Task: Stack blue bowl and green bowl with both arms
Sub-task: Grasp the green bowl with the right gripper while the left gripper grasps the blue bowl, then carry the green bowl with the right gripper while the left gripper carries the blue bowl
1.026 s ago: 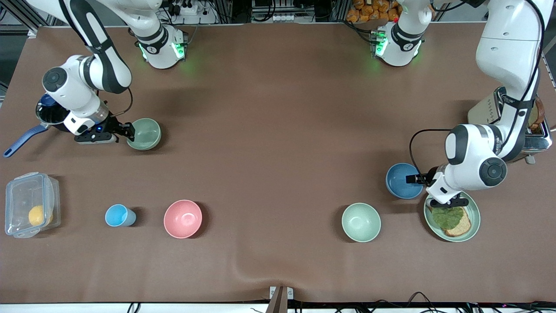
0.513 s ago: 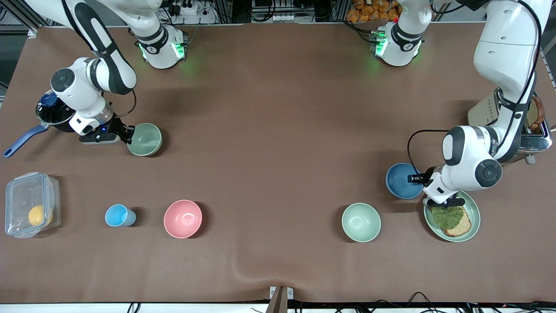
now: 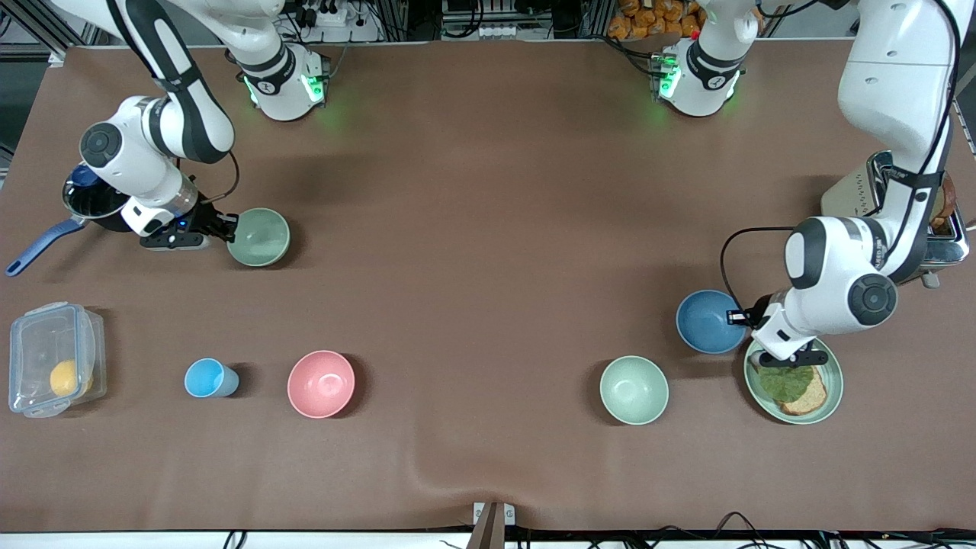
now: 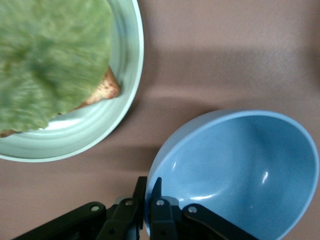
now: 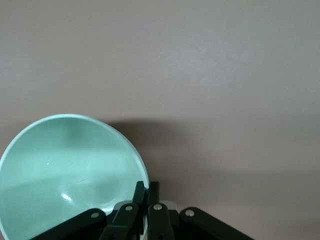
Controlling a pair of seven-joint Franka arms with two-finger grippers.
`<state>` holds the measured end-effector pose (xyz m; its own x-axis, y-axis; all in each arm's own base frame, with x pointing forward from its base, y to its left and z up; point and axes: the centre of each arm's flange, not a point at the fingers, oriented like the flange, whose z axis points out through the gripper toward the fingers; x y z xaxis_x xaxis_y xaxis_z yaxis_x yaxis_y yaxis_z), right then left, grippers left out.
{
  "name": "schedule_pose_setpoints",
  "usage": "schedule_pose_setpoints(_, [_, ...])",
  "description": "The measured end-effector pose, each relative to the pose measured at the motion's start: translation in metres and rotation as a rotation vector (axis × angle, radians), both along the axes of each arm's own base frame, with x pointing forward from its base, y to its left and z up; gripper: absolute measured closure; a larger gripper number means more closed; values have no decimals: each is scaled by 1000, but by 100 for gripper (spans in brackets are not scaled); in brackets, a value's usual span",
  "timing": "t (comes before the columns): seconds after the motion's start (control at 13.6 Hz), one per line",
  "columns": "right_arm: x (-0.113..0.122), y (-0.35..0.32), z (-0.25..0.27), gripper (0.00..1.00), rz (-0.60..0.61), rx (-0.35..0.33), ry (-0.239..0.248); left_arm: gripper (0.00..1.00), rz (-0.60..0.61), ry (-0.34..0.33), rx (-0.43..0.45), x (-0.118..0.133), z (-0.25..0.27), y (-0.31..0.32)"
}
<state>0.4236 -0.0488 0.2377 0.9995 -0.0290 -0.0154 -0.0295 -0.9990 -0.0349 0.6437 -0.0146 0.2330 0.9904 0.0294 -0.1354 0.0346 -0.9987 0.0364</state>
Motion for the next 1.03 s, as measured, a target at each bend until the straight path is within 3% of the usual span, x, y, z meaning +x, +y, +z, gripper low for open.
schedule_pose_setpoints(0.22, [9, 41, 20, 96, -89, 14, 28, 94, 2, -51, 4, 5, 32, 2])
schedule_pose_setpoints(0.51, [11, 119, 35, 96, -244, 32, 24, 94, -4, -101, 5, 1, 72, -8])
schedule_pose_setpoints(0.73, [6, 198, 51, 96, -347, 43, 5, 94, 10, -102, -37, -14, 88, -30])
schedule_pose_setpoints(1.03, [-17, 279, 63, 96, -434, 70, -13, 94, 11, -71, -99, -49, 97, -71])
